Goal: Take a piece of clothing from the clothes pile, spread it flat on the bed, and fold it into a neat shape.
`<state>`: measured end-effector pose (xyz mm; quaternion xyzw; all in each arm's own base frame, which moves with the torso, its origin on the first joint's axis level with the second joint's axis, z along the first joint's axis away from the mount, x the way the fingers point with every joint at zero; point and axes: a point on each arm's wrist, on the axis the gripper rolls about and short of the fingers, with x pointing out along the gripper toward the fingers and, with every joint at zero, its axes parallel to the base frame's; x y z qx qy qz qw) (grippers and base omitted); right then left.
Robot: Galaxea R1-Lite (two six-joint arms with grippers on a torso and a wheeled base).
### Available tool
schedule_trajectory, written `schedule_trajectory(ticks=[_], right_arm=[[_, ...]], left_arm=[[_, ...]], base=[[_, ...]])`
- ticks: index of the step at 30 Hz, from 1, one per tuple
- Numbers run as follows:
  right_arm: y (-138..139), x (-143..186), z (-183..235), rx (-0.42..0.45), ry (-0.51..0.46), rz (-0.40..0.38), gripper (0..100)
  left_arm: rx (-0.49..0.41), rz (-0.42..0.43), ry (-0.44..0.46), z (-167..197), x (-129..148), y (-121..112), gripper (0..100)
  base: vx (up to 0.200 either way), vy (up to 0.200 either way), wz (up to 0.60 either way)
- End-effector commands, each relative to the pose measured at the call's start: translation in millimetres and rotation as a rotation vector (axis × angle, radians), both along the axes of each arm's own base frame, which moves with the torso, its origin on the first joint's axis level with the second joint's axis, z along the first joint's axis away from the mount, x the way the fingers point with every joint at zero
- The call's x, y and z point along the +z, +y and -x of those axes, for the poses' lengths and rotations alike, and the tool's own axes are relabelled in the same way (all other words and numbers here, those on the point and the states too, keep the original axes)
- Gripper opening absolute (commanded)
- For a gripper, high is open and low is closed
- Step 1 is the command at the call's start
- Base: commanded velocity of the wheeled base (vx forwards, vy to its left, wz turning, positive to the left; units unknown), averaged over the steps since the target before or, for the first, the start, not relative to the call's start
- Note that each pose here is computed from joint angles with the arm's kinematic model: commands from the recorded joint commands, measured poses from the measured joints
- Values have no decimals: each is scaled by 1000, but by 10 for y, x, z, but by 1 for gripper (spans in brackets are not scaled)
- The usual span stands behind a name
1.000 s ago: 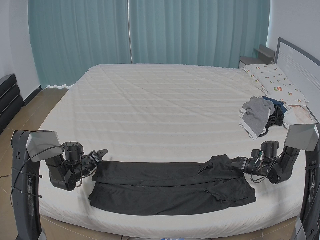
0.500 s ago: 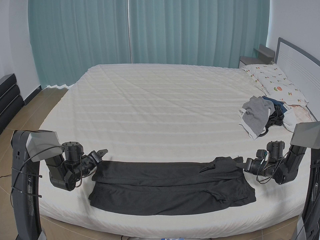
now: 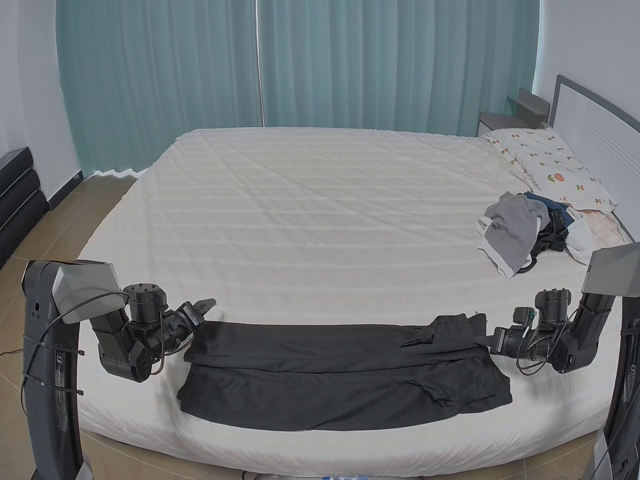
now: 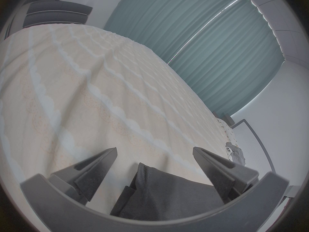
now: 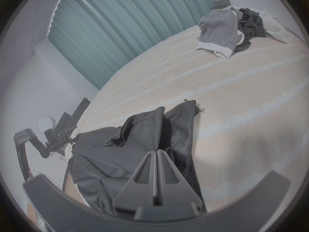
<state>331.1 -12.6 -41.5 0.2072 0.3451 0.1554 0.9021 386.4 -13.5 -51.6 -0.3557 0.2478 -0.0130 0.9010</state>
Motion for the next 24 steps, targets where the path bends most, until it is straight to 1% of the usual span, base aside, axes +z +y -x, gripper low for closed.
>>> schedule_trajectory(ticks=[1, 3, 7, 10, 14, 18, 22, 23, 24], right_arm=[[-8, -39, 59, 24, 5, 32, 0], [-7, -53, 68, 40, 0, 51, 0], [-4, -63, 104, 47, 3, 58, 0], [-2, -59, 121, 68, -9, 74, 0], [5, -51, 135, 100, -20, 68, 0], [-15, -34, 124, 94, -42, 70, 0], [-20, -81, 124, 93, -29, 70, 0], [-21, -88, 118, 93, -29, 70, 100], [-21, -90, 114, 93, -31, 70, 100]], left_arm=[[0, 1, 1, 1, -4, 0, 100], [0, 1, 0, 1, 2, 0, 100], [0, 1, 1, 1, -4, 0, 100], [0, 1, 1, 1, -4, 0, 100], [1, 0, 1, 1, -4, 0, 100], [0, 1, 1, 1, -4, 0, 100], [0, 1, 1, 1, -4, 0, 100], [1, 0, 1, 1, -4, 0, 100], [0, 1, 1, 1, -4, 0, 100]], base=[[0, 0, 0], [0, 0, 0], [0, 0, 0], [0, 0, 0], [0, 0, 0], [0, 0, 0], [0, 0, 0], [0, 0, 0], [0, 0, 0]])
